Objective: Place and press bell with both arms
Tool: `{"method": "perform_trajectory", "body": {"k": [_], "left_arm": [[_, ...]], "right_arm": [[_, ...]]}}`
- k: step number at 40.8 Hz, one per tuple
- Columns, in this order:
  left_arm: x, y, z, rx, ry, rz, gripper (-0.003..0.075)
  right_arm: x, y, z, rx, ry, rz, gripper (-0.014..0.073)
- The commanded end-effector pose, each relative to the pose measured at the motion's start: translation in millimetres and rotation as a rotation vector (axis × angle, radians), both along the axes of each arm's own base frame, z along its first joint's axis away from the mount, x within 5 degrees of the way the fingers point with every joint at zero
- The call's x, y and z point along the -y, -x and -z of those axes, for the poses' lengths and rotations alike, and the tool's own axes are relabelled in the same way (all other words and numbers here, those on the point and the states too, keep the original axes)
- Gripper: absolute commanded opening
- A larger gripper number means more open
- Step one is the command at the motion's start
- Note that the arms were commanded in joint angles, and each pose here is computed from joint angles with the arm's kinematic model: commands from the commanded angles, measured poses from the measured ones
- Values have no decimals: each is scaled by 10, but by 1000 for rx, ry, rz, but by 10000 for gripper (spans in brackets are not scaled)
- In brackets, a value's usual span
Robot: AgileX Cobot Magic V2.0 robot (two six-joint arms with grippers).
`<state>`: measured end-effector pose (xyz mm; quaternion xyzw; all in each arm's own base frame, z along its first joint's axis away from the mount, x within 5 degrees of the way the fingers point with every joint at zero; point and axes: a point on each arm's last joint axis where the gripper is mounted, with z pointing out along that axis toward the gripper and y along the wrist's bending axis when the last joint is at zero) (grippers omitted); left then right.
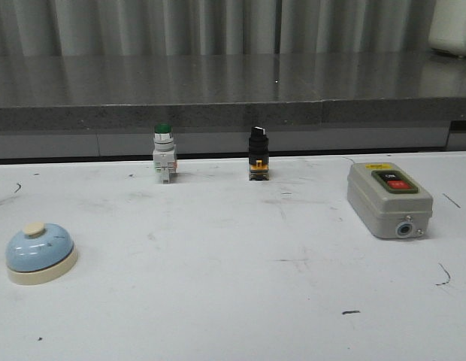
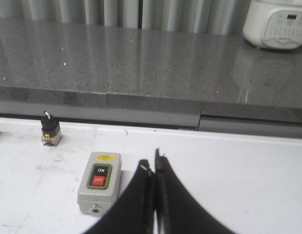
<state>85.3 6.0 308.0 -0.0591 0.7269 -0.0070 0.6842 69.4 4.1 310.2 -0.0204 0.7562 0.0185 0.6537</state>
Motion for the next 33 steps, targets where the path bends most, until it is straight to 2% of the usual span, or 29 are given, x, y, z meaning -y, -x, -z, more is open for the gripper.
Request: {"method": "perform_trajectory", "body": {"k": [1, 6, 9, 12, 15, 17, 18, 20, 25, 33], "left_arm": [[-3, -73, -190, 62, -4, 3, -20], [-4, -96, -182, 54, -2, 3, -15], [-4, -98, -170, 50, 0, 4, 35], [-4, -98, -172, 52, 0, 4, 181], [-4, -98, -172, 52, 0, 4, 398], [-4, -101, -170, 50, 0, 4, 516], [-4, -101, -172, 52, 0, 3, 565], [-3, -101, -172, 53, 13, 4, 613], [0, -122, -163, 39, 47, 8, 619], [55, -489, -105, -185, 69, 65, 619]], "right_arm": [[1, -84, -178, 45, -9, 6, -62], [0, -95, -181, 43, -9, 6, -62], [0, -95, -181, 43, -9, 6, -62], [0, -95, -181, 43, -9, 6, -62], [0, -95, -181, 43, -9, 6, -62], [0, -95, -181, 43, -9, 6, -62], [0, -95, -181, 43, -9, 6, -62], [0, -95, -181, 43, -9, 6, -62], [0, -95, -181, 43, -9, 6, -62], [0, -95, -181, 43, -9, 6, -62]]}}
